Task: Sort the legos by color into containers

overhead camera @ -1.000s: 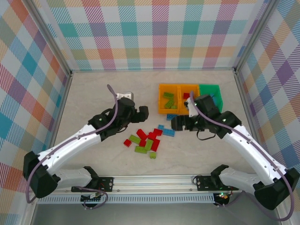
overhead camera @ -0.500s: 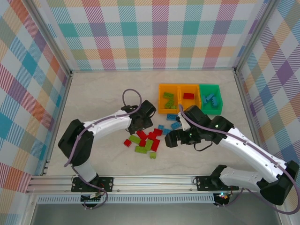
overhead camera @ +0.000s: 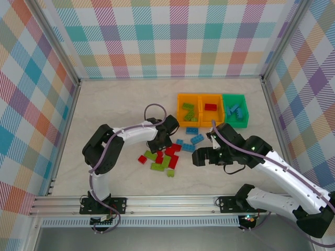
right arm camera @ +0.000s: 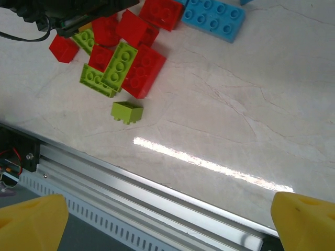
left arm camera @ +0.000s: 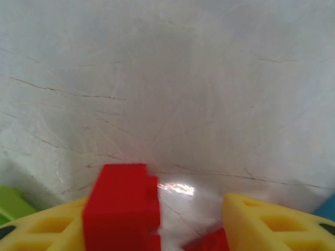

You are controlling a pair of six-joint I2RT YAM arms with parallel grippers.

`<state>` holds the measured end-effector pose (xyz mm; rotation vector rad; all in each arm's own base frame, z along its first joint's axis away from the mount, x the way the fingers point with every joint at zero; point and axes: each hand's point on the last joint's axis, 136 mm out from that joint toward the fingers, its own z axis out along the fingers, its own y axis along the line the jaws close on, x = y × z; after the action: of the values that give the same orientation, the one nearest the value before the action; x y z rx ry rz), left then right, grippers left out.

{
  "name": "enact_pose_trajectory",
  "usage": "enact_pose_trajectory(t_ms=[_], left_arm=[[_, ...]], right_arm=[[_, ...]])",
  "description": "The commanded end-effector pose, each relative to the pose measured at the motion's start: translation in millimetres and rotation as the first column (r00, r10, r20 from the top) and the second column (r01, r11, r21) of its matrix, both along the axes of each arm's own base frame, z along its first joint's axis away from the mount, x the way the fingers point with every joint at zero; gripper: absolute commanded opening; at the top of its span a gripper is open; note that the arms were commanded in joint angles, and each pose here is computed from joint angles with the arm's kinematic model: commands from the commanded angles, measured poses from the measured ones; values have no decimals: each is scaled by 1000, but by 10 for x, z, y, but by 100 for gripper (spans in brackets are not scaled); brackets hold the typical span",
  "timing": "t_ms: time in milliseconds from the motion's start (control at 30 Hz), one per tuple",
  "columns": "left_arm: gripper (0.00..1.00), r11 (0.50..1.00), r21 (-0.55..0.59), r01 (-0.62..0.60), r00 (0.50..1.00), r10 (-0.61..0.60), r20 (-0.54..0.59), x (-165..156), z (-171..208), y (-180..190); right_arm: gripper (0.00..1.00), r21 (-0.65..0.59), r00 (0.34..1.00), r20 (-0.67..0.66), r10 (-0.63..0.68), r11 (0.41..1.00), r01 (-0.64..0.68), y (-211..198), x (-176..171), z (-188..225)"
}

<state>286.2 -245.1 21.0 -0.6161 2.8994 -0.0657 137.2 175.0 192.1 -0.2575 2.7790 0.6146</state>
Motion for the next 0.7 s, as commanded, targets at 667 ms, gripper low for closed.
enact_pose_trajectory(t_ms=[667], left_arm=[[17,932,-49,360,767,-266,583,1076,1814,-650]], right_arm=[[100,210,924,334,-187,970,120,5,471,547]])
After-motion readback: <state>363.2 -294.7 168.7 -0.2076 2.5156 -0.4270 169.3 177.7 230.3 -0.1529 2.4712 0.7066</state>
